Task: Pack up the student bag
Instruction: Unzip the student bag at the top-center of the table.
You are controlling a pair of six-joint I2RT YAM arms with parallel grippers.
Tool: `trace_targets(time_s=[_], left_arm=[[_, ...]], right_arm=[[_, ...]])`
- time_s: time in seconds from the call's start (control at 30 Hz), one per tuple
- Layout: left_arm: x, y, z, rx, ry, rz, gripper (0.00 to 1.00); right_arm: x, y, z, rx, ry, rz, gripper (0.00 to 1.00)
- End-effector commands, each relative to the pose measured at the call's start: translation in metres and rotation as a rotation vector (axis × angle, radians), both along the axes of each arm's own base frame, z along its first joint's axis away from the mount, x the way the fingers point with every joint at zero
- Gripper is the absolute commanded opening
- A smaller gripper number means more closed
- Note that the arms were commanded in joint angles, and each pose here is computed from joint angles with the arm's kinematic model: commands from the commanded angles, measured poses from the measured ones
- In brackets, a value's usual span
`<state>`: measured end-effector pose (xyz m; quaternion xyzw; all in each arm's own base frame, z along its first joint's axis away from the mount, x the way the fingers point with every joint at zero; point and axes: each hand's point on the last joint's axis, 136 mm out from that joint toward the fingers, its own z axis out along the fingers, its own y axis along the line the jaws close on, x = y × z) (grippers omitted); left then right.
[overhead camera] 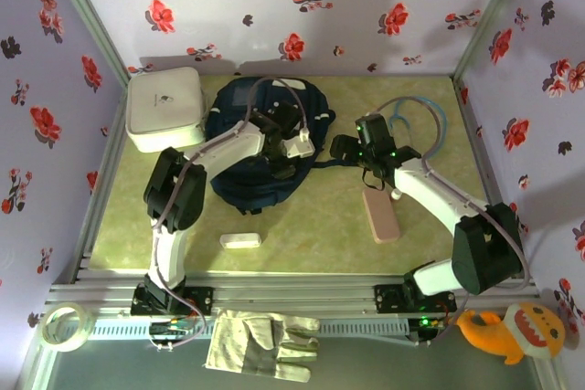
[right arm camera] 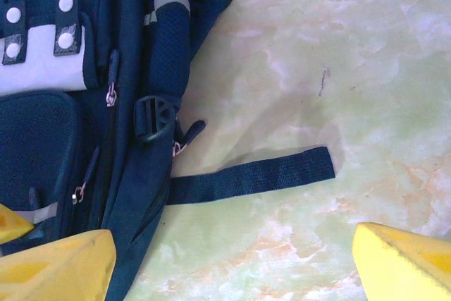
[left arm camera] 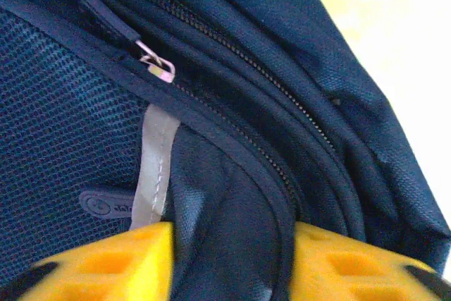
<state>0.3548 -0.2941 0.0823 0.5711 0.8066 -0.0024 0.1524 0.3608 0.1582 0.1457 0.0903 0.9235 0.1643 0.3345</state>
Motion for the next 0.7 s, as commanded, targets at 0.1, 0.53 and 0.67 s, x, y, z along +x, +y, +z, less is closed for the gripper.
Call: trace_targets(time_s=[0.1,0.53,0.67], left_arm=[[0.013,0.0,0.033,-0.041,-0.082,0.032,0.18],[-0.009,0.011,0.103,-0.31,-0.181,0.072,0.04],[-0.019,0.012,0.116,-0.376,-0.178,0.069,0.05]], right_arm=[[0.001,-0.005,0.005,0.001,-0.025,-0.025,0.87],[0.027,0.034,0.016,0.111,-0.002,0.094,0.84],[0.039,0.057,0.021,0.162,0.031,0.148,0.8]])
